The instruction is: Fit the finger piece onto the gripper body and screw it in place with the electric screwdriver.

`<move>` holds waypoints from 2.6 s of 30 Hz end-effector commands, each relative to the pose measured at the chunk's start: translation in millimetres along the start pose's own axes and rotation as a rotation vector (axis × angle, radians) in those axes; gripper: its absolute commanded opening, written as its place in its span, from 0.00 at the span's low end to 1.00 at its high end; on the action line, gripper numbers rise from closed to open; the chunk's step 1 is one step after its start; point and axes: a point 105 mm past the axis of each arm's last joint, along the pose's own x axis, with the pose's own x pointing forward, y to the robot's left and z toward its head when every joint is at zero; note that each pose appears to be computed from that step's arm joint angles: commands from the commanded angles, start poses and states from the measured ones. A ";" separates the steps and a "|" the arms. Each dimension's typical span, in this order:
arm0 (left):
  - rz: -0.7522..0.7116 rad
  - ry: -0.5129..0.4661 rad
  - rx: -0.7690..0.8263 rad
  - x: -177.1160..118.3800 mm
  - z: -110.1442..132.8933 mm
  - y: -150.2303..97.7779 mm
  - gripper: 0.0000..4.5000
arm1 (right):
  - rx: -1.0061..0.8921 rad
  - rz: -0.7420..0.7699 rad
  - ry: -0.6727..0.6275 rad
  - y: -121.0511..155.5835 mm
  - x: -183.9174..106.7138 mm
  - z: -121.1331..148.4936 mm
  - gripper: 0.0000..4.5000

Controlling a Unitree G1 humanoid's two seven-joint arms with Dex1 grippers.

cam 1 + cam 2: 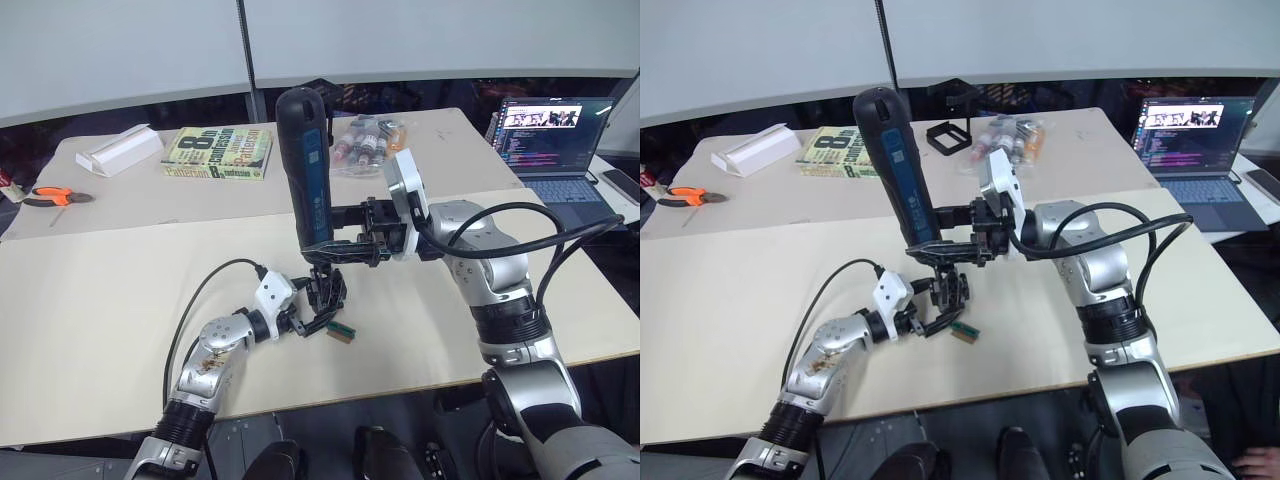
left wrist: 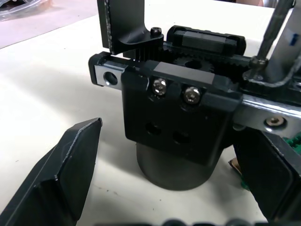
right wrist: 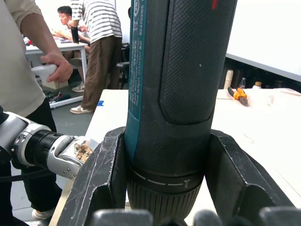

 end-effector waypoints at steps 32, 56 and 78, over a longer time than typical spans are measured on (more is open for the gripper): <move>-0.020 -0.018 0.011 5.6 -2.2 -4.6 0.51 | -0.015 -0.016 -0.009 4.4 0.0 -1.2 0.43; -0.020 -0.007 0.001 2.0 -3.8 -3.0 0.51 | 0.097 -0.064 0.141 5.1 -1.6 -45.4 0.43; -0.016 -0.009 -0.002 1.4 -3.8 -3.0 0.51 | 0.118 -0.102 0.157 3.3 -2.6 -58.3 0.43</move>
